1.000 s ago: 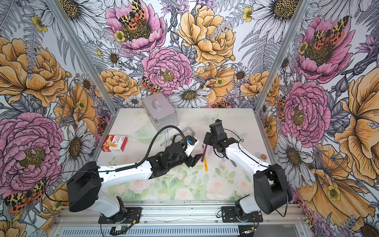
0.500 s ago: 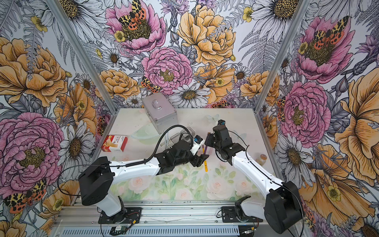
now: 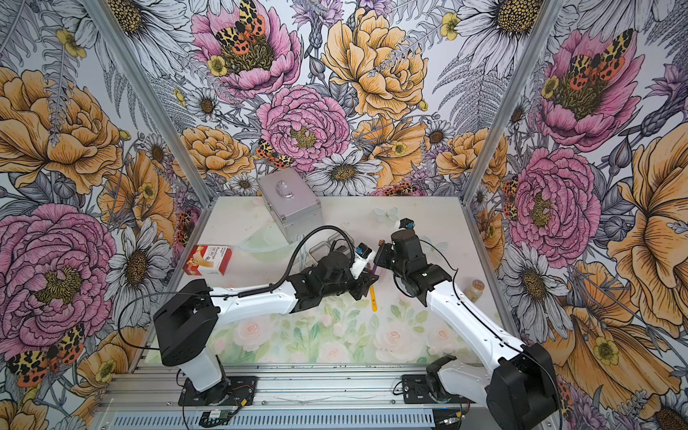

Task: Place the toothbrush into the toothbrush holder
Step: Pick up the toothbrush from the center of the board.

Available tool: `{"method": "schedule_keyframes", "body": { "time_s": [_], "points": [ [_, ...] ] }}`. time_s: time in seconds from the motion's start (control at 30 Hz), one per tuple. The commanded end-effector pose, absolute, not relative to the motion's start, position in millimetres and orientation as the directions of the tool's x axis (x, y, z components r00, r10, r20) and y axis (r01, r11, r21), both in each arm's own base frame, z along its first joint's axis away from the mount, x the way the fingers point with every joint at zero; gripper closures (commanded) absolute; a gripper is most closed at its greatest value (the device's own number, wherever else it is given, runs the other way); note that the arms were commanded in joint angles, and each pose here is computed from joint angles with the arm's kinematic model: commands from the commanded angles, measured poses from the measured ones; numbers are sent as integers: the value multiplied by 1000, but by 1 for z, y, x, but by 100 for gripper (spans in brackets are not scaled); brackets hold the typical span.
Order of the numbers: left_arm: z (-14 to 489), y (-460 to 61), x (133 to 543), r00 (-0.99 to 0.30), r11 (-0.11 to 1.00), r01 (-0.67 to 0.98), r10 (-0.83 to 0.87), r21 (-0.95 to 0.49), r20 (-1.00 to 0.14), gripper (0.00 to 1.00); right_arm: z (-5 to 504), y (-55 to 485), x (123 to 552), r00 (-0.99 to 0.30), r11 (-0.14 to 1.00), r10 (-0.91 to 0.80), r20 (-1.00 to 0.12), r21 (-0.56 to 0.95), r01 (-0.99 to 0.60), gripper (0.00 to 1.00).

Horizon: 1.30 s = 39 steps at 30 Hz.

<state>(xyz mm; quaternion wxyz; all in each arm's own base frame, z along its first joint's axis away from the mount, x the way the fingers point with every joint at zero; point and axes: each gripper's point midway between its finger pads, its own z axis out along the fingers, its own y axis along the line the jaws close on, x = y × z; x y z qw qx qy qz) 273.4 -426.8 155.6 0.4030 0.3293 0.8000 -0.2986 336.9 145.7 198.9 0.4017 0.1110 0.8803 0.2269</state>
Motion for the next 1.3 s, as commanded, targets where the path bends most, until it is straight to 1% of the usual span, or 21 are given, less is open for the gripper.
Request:
{"method": "schedule_keyframes", "body": {
  "time_s": [0.0, 0.17, 0.37, 0.53, 0.73, 0.8, 0.83, 0.87, 0.9, 0.97, 1.13, 1.2, 1.27],
  "points": [
    [171, -436, 272, -416, 552, 805, 268, -216, -869, 88, 201, 148, 331, -652, 867, 376, -659, 497, -2, 100],
    [175, -437, 269, -403, 533, 816, 252, -222, -880, 98, 204, 144, 329, -637, 873, 375, -674, 488, -3, 100],
    [177, -436, 264, -398, 518, 823, 233, -233, -887, 100, 204, 146, 331, -638, 876, 361, -680, 482, -18, 100],
    [179, -436, 260, -391, 507, 830, 233, -232, -891, 100, 210, 147, 335, -621, 874, 366, -694, 484, -26, 92],
    [186, -434, 259, -374, 512, 830, 218, -220, -902, 100, 200, 152, 339, -647, 875, 354, -675, 483, -25, 80],
    [188, -434, 258, -368, 504, 835, 217, -219, -904, 100, 196, 154, 340, -658, 874, 350, -667, 485, -27, 79],
    [187, -435, 257, -367, 502, 837, 219, -219, -904, 100, 195, 154, 340, -658, 875, 349, -667, 483, -26, 80],
    [187, -435, 257, -369, 501, 837, 219, -220, -903, 100, 194, 155, 340, -661, 878, 343, -668, 478, -28, 87],
    [186, -435, 256, -372, 501, 836, 221, -223, -901, 100, 194, 155, 341, -661, 880, 337, -670, 474, -32, 100],
    [184, -435, 257, -377, 505, 834, 223, -225, -899, 100, 195, 158, 341, -664, 879, 326, -673, 474, -48, 100],
    [185, -431, 270, -387, 560, 798, 196, -221, -901, 82, 194, 165, 335, -677, 872, 313, -666, 484, -73, 100],
    [188, -432, 275, -388, 568, 792, 185, -224, -903, 70, 194, 166, 333, -680, 868, 314, -662, 490, -76, 100],
    [193, -434, 280, -386, 575, 786, 170, -227, -907, 62, 192, 168, 330, -686, 866, 314, -657, 494, -77, 100]
  ]
}}
